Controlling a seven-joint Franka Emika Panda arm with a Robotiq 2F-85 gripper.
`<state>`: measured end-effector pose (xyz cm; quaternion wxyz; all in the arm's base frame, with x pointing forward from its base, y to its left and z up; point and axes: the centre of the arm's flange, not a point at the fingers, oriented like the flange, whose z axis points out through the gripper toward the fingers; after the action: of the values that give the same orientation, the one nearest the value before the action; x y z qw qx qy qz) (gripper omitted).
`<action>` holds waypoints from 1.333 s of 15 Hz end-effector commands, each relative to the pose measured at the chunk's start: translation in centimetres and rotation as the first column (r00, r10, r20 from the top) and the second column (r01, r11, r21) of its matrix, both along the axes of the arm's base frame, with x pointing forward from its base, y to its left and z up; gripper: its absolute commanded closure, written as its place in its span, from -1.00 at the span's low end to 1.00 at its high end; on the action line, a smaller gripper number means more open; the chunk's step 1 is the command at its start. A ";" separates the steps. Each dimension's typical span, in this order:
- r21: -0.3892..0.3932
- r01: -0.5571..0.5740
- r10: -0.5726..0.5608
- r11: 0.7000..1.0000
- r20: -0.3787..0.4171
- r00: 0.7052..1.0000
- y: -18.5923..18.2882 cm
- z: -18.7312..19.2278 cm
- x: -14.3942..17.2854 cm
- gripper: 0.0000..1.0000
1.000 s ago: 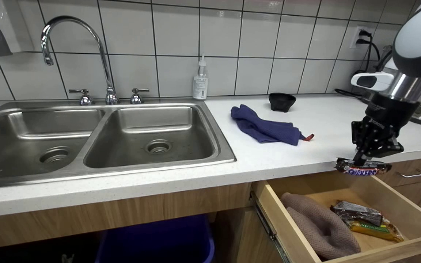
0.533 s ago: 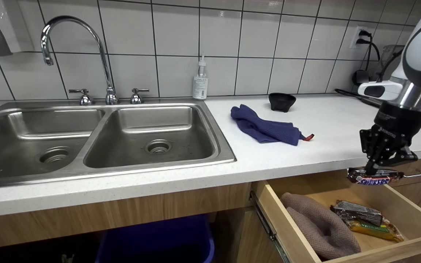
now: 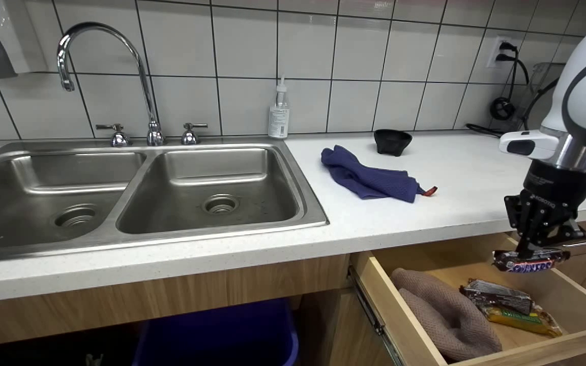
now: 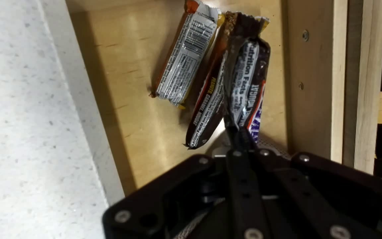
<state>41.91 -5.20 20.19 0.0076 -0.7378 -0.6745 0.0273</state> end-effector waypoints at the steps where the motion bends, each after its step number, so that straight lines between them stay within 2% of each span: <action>1: -0.027 0.015 -0.015 1.000 0.000 1.000 0.2 -1.6 1.1 1.00; 9: -0.053 0.031 -0.031 0.998 -0.011 0.999 0.3 -3.4 1.6 1.00; 11: -0.058 0.033 -0.034 0.998 -0.019 0.999 0.3 -3.4 1.6 0.46; 20: -0.049 0.038 -0.040 0.998 -0.022 0.999 0.5 -2.7 0.8 -0.83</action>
<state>43.02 -4.94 16.76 0.0034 -0.7447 -0.6653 0.0525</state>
